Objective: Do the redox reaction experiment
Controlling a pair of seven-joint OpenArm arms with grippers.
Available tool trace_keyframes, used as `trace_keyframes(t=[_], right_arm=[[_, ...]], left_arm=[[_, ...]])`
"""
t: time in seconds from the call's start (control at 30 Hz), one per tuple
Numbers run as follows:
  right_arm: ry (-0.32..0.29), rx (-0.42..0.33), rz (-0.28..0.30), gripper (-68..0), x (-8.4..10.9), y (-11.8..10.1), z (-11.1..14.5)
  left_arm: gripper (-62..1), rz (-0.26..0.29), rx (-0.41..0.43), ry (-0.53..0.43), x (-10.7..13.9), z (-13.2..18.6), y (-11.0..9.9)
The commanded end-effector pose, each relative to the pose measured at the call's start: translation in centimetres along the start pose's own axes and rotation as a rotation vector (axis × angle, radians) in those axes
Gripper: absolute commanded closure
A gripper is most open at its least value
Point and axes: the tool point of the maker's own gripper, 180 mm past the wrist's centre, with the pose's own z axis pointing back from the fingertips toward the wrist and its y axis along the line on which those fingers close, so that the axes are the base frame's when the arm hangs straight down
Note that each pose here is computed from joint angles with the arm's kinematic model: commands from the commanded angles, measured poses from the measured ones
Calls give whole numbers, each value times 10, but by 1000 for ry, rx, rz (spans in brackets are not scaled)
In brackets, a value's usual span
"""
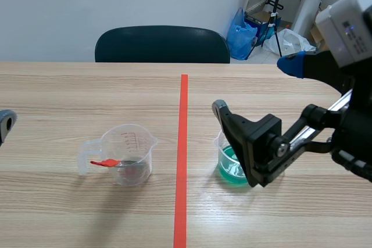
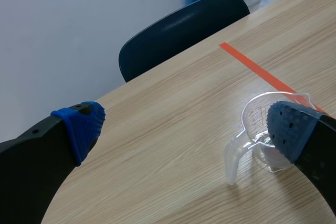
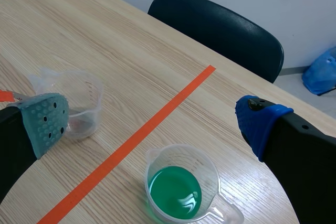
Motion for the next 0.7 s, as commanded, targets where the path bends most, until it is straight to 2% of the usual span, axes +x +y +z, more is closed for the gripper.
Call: trace_keyframes(t=[0.0, 0.67], right_arm=[[-35, -8, 11, -679, 9, -4, -1], [-35, -8, 11, -679, 9, -4, -1]], left_arm=[[-623, 9, 12, -6, 1, 2, 2], [-623, 10, 28, -9, 1, 2, 5]])
